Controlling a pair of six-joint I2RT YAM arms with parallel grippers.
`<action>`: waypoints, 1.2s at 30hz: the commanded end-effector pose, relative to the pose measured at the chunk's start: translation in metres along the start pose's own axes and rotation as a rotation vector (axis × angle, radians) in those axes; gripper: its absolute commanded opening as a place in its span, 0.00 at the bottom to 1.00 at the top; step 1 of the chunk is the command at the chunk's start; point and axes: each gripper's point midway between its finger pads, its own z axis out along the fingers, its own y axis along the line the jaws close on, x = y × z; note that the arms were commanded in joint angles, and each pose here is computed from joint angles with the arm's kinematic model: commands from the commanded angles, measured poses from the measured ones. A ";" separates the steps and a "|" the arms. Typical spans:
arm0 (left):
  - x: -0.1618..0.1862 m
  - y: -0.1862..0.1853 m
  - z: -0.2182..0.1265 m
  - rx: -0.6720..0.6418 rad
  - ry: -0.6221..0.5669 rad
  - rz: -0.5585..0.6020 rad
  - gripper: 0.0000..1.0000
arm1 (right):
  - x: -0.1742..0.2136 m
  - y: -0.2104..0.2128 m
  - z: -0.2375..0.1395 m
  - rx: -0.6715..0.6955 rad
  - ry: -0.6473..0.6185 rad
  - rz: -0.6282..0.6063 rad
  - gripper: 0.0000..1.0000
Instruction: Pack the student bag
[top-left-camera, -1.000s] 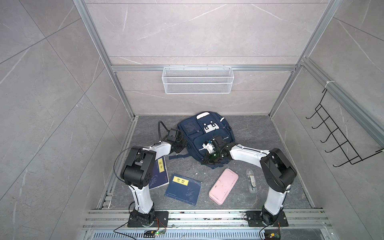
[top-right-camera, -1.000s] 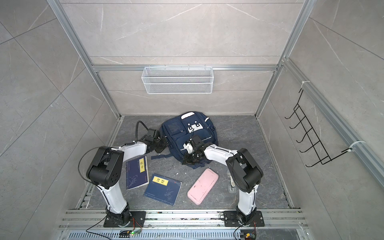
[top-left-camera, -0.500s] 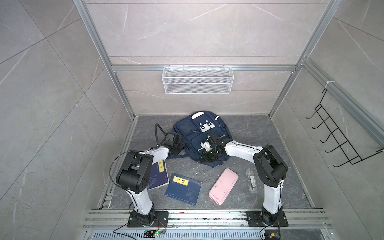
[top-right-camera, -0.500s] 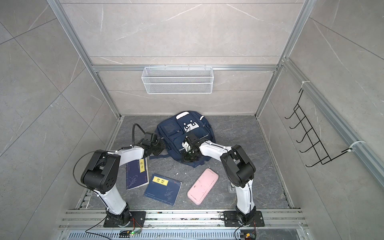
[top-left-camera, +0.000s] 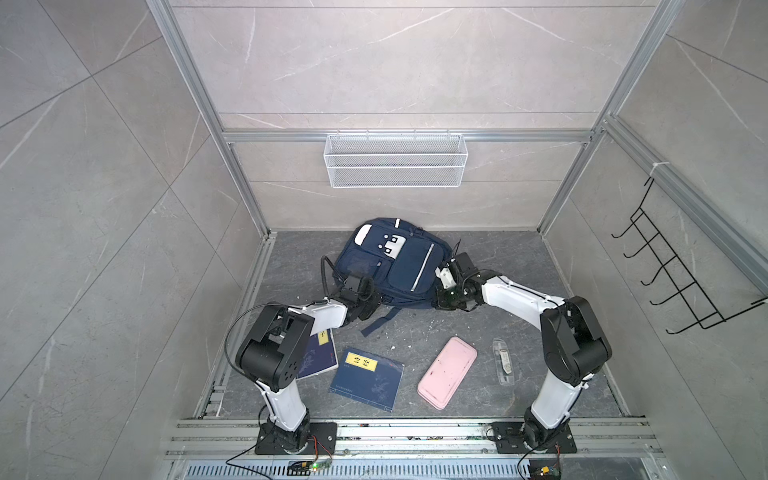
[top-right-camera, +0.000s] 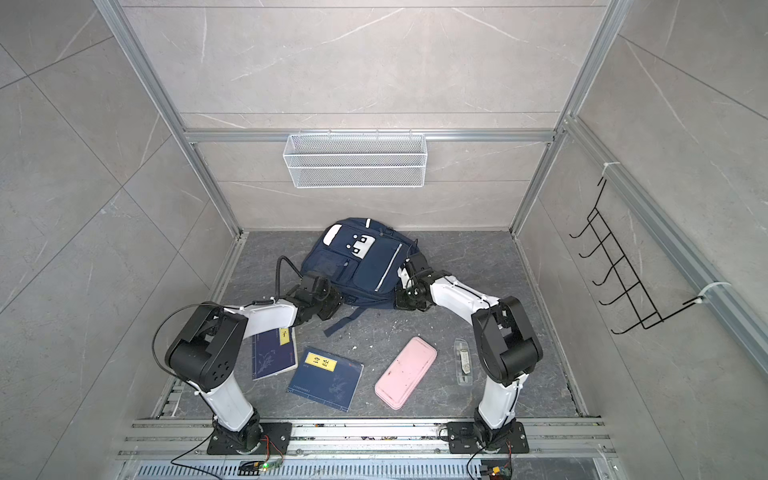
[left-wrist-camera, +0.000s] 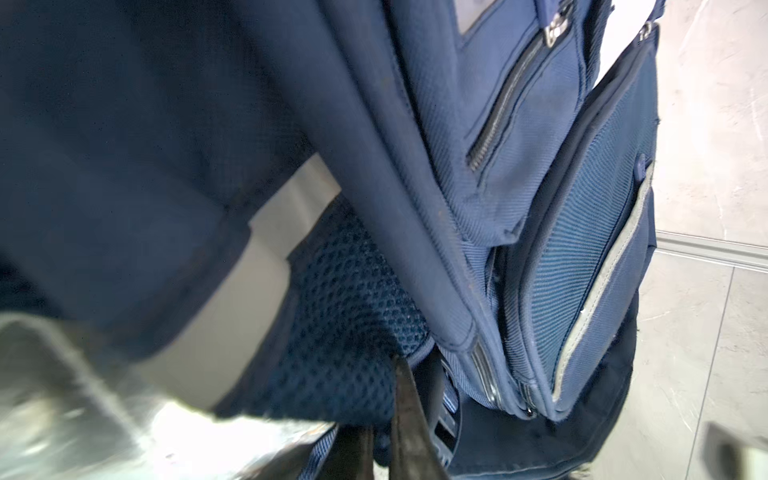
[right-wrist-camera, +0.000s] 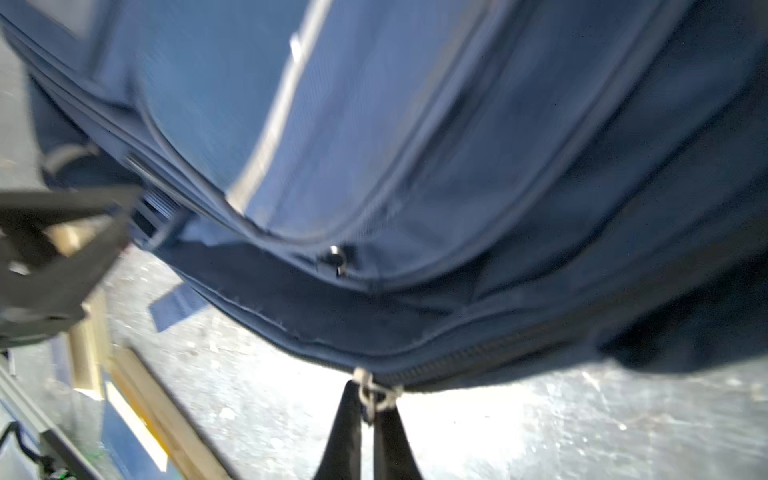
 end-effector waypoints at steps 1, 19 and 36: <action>0.008 -0.034 0.005 0.082 0.035 -0.002 0.02 | 0.016 0.011 0.007 -0.018 0.018 -0.011 0.00; 0.023 -0.037 0.013 0.089 0.067 0.000 0.04 | 0.010 0.108 0.070 -0.129 0.060 -0.061 0.00; 0.022 -0.031 -0.001 0.064 0.061 0.040 0.17 | -0.020 0.140 0.095 -0.222 0.037 0.025 0.00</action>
